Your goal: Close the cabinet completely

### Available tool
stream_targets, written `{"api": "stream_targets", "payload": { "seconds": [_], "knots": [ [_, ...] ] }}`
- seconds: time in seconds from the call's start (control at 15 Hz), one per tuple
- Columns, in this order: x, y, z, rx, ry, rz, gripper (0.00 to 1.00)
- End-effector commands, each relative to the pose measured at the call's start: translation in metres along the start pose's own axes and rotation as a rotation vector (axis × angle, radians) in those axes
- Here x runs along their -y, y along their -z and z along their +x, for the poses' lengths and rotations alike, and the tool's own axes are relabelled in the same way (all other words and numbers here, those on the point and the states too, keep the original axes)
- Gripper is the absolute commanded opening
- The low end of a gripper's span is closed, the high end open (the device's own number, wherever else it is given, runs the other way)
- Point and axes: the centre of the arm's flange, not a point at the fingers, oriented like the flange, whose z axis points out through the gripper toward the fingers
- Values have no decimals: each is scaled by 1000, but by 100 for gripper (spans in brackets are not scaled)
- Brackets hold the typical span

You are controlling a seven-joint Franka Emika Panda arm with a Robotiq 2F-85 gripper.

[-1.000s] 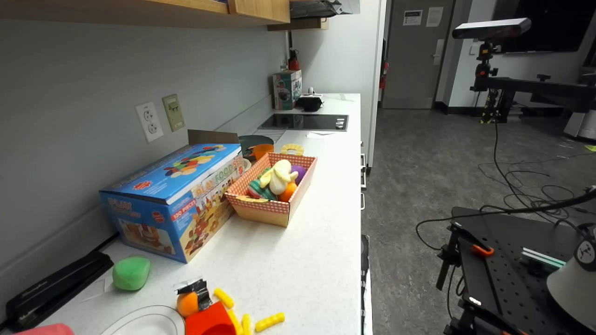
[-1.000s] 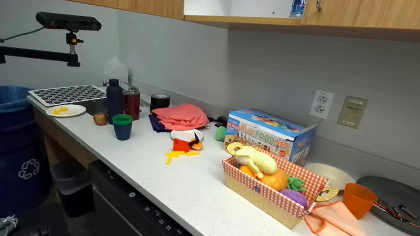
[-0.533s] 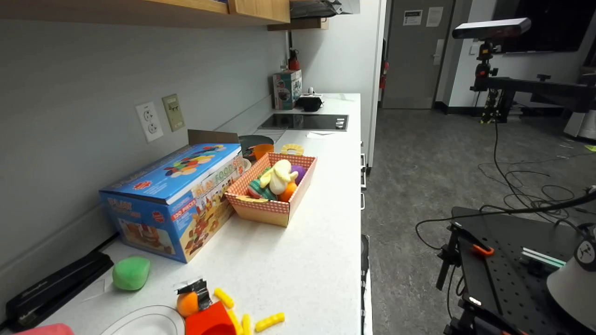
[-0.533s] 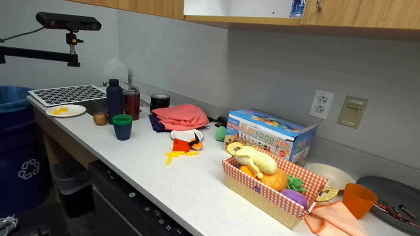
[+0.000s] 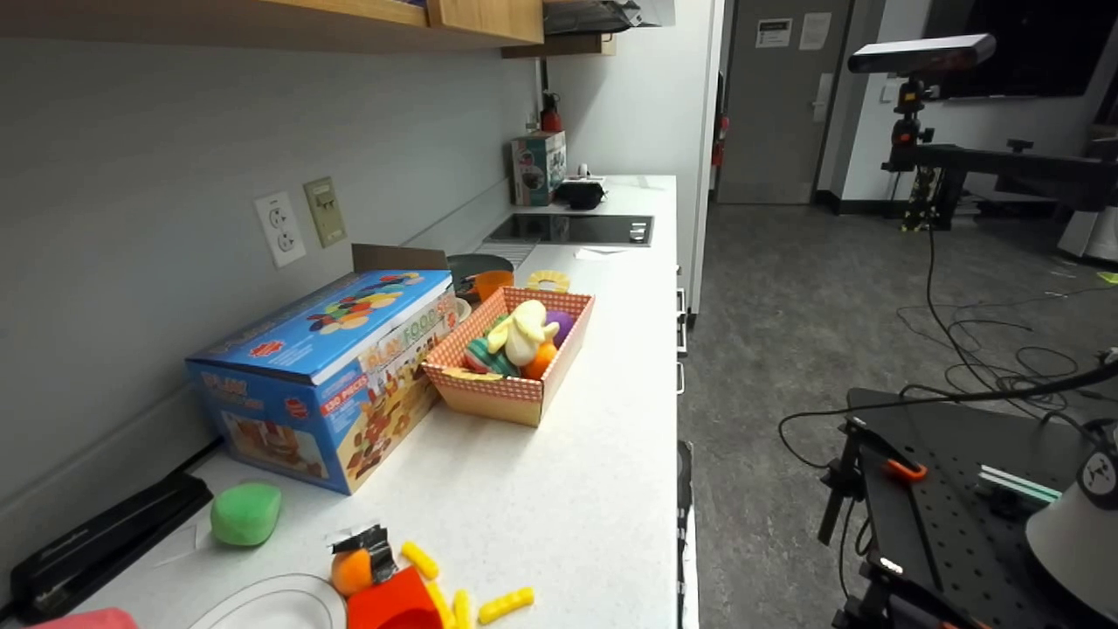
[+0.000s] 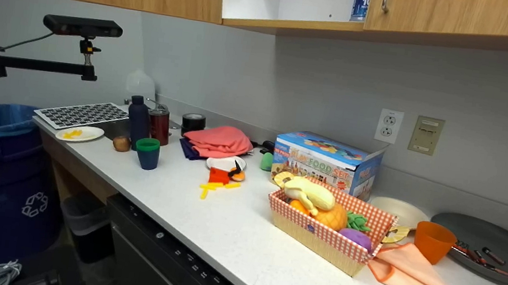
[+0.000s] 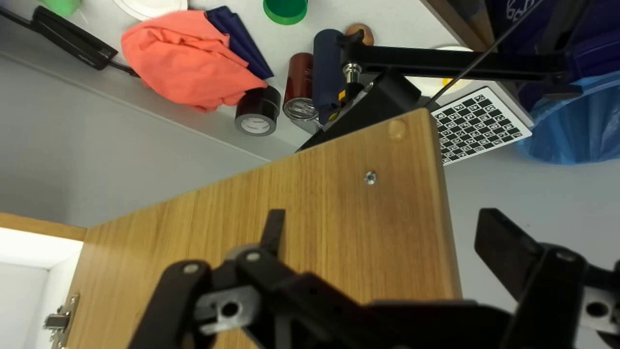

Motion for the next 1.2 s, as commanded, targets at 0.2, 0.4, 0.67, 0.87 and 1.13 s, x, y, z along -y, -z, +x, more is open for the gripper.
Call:
{"api": "stream_targets", "payload": {
  "seconds": [0.2, 0.4, 0.67, 0.87, 1.13],
  "knots": [
    [1, 3, 1, -7, 2, -1, 100],
    [-1, 0, 10, -23, 20, -19, 100],
    [-4, -8, 20, -60, 29, -15, 100],
    [-3, -16, 26, -88, 28, -7, 100],
    [3, -25, 33, -109, 35, 17, 100]
  ]
}}
